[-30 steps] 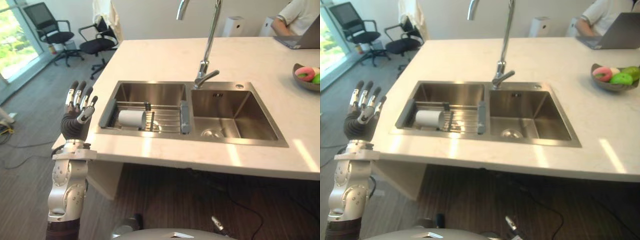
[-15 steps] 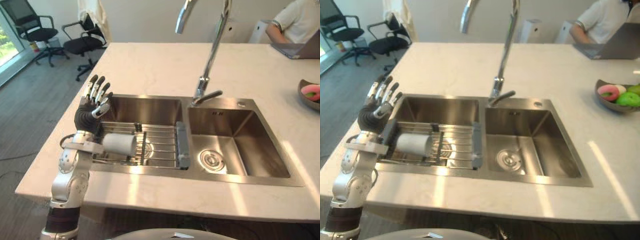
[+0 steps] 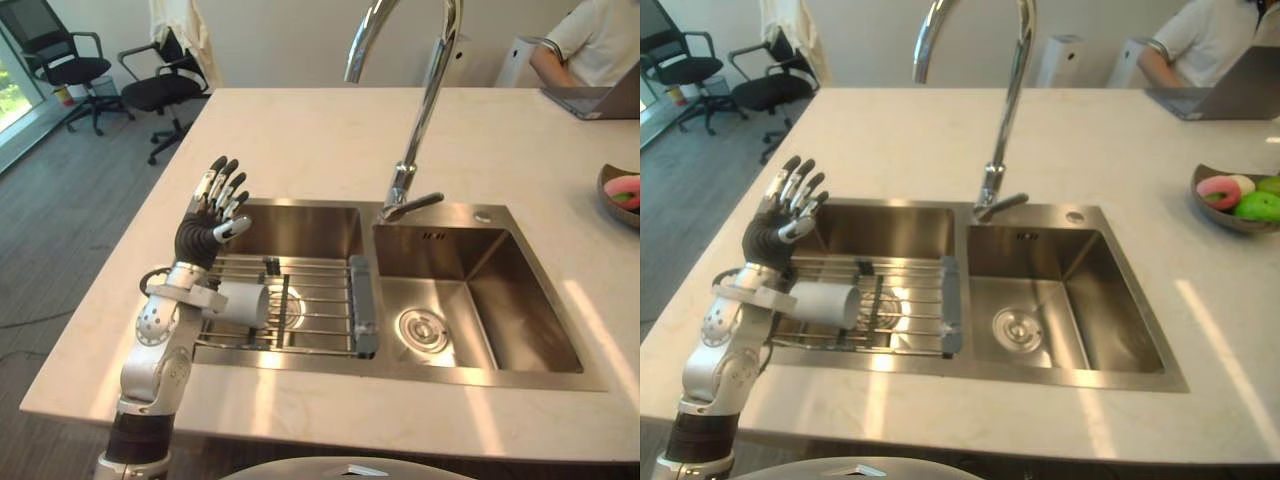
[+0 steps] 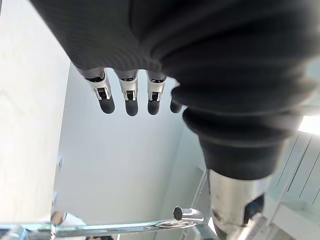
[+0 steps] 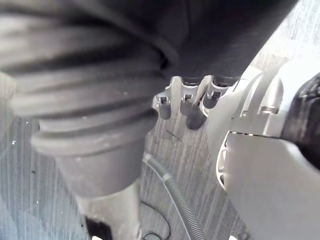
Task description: Walk over to the sink, pick up the cup, carry it to the dishwasher, place the cup inside the dishwasher, then close the dishwasher door
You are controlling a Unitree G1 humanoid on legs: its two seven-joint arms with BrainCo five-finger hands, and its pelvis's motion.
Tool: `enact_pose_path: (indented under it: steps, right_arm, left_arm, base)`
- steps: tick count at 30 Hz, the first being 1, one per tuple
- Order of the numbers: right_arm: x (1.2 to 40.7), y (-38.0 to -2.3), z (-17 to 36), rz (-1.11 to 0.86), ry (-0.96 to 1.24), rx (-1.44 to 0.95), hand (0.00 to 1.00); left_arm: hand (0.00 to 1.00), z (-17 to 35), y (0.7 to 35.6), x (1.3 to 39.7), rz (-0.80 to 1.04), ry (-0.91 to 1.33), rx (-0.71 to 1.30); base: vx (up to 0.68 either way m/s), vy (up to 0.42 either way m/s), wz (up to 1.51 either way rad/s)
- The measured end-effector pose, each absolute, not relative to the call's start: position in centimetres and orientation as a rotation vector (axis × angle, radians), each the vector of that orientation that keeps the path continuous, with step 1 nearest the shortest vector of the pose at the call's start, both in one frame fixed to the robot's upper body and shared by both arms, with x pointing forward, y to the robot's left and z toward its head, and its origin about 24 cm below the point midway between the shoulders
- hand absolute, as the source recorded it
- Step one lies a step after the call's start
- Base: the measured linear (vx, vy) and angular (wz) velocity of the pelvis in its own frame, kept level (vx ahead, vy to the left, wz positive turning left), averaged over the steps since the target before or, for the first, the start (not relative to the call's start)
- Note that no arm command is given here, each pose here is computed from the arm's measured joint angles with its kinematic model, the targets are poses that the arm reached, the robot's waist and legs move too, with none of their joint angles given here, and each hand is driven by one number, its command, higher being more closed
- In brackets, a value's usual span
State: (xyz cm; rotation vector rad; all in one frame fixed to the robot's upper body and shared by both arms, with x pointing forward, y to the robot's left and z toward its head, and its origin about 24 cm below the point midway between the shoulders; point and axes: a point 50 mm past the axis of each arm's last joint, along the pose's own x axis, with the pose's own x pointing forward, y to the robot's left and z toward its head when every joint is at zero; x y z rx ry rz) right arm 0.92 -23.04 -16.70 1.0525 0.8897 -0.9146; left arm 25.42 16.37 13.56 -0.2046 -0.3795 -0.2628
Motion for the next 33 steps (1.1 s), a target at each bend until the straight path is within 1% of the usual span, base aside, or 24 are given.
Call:
enact_pose_path:
  steps: [3,5,8,10,12,14,17,22,27,33]
  right_arm:
    - [1.0,-23.0,-16.7,-0.888,0.895,1.047,0.0]
    - [1.0,-22.8,-16.7,-0.86,0.919,1.029,0.0]
    - [0.8,-22.2,-16.9,-0.813,0.974,0.997,0.0]
    - [0.6,-22.0,-16.9,-0.803,0.999,0.981,0.0]
    - [0.7,-21.9,-16.9,-0.791,1.013,0.967,0.0]
    - [1.7,-22.1,-16.9,-0.765,1.015,0.938,0.0]
    - [2.9,-22.9,-16.6,-0.735,1.011,0.88,0.0]
    - [4.7,-24.0,-16.1,-0.681,0.999,0.801,0.0]
    - [5.1,-24.1,-16.1,-0.664,1.015,0.777,0.0]
    - [4.8,-24.1,-16.1,-0.666,1.025,0.778,0.0]
  left_arm:
    - [0.0,13.6,16.9,25.1,-0.225,-0.413,-0.085]
    - [0.0,13.2,17.8,24.7,-0.163,-0.408,0.017]
    - [0.0,12.3,20.3,23.6,-0.05,-0.368,0.155]
    - [0.0,12.0,21.2,22.9,0.001,-0.362,0.26]
    - [0.0,11.8,21.5,22.5,0.008,-0.363,0.369]
    - [0.0,11.7,21.4,22.1,0.019,-0.387,0.53]
    - [0.0,11.0,21.4,22.2,0.018,-0.403,0.708]
    - [0.0,9.0,21.7,22.3,0.05,-0.39,0.85]
    - [0.0,7.8,22.4,22.4,0.11,-0.382,0.928]
    - [0.0,6.2,21.6,22.5,0.042,-0.353,0.993]
  base:
    - [-0.11,0.044,0.22]
    - [-0.1,0.044,0.27]
    - [-0.1,0.019,0.17]
    - [-0.07,0.019,0.28]
    - [-0.03,0.015,0.29]
    - [-0.02,0.005,0.19]
    - [-0.01,0.001,0.04]
    - [0.01,0.0,0.0]
    - [0.01,-0.002,-0.03]
    - [-0.02,0.013,-0.14]
